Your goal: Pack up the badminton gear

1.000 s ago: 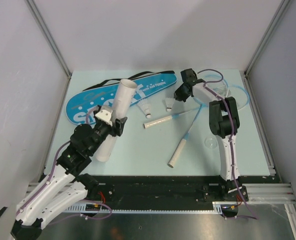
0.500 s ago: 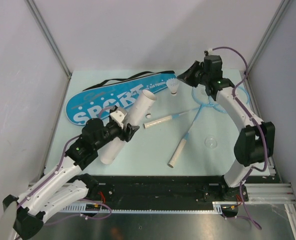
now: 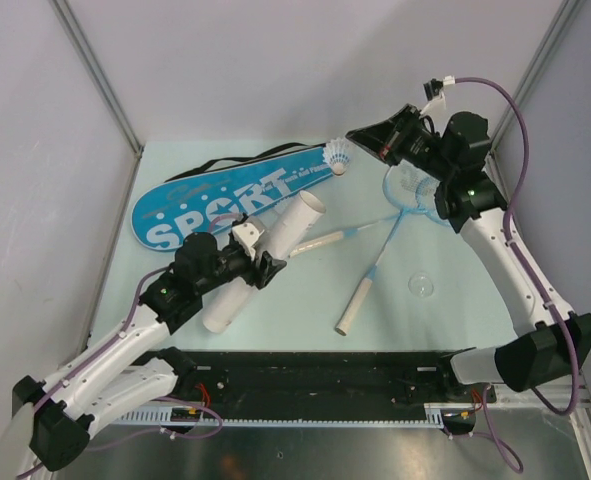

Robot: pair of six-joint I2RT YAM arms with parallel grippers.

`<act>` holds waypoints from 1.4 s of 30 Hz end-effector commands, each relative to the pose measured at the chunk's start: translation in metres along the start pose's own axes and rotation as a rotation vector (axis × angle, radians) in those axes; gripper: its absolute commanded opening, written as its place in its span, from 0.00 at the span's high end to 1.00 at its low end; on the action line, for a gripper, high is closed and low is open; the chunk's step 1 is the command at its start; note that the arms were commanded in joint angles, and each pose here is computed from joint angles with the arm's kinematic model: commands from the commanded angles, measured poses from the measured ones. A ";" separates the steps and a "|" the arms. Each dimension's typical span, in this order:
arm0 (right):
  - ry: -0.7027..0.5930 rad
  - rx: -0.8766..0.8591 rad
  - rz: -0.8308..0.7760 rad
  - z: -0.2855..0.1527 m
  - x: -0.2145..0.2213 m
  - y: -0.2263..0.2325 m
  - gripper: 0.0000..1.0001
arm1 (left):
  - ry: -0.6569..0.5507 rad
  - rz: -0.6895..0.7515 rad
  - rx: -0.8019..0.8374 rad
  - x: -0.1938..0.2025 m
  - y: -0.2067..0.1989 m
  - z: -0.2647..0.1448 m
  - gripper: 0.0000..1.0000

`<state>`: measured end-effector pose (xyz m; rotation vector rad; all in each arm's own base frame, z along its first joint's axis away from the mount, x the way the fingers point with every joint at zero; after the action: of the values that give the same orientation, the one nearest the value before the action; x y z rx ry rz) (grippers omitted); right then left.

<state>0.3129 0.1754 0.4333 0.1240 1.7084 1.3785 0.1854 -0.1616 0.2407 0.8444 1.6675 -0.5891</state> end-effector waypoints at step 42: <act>0.282 -0.477 0.306 -0.019 0.077 0.103 1.00 | -0.477 0.169 0.032 -0.047 -0.014 -0.044 0.64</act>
<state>0.2127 0.2423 0.4669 -0.0496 1.6090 2.0438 0.1598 -0.1487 0.2697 0.7858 1.3299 -0.6413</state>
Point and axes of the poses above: each gripper's point midway between its finger pads, its own z axis out along the fingers, its own y axis along the line the jaws close on, x = y × z, the point moved 8 cm from there along -z, back along the fingers, and after that the axes turned 1 degree about z, right-handed, at the moved point
